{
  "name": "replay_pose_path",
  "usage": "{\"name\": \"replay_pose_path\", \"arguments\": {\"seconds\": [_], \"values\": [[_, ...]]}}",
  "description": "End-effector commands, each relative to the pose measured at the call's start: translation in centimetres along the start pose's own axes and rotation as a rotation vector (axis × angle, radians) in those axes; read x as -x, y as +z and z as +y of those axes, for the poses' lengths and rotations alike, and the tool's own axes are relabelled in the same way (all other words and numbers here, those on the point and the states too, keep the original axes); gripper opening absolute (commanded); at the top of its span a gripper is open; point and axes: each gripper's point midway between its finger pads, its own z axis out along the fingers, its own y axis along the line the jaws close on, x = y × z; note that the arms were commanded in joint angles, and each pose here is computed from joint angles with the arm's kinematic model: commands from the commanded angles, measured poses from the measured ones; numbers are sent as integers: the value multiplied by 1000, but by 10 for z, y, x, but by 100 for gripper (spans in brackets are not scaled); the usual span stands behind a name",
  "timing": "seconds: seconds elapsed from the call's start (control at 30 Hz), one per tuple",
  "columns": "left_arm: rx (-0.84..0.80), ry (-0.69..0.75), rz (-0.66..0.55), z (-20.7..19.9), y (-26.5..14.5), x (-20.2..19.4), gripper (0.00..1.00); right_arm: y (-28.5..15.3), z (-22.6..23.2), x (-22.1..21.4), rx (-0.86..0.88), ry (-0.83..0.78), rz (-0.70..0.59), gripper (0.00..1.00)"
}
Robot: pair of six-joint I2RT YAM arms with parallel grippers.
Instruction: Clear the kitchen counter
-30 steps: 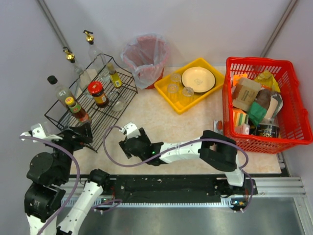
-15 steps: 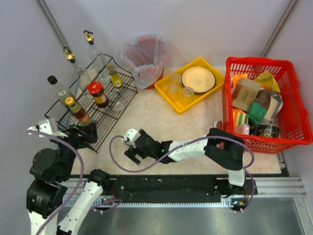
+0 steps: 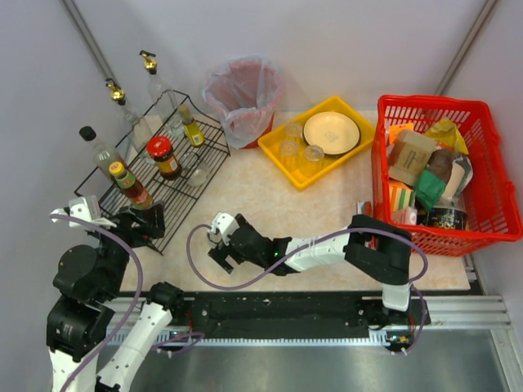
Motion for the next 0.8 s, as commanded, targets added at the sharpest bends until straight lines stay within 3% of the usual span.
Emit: {"name": "replay_pose_path", "arguments": {"seconds": [0.0, 0.27, 0.5, 0.67, 0.77], "values": [[-25, 7, -20, -7, 6, 7, 88, -2, -4, 39, -64, 73, -109, 99], [-25, 12, -20, -7, 5, 6, 88, 4, -1, 34, -67, 103, -95, 92], [-27, 13, -21, -7, 5, 7, 88, 16, 3, 39, -63, 86, -87, 94], [-24, 20, -25, -6, 3, 8, 88, 21, 5, 40, -65, 98, -68, 77], [-24, 26, -26, -5, 2, 8, 88, 23, 5, 32, -68, 95, -43, 82]]}}
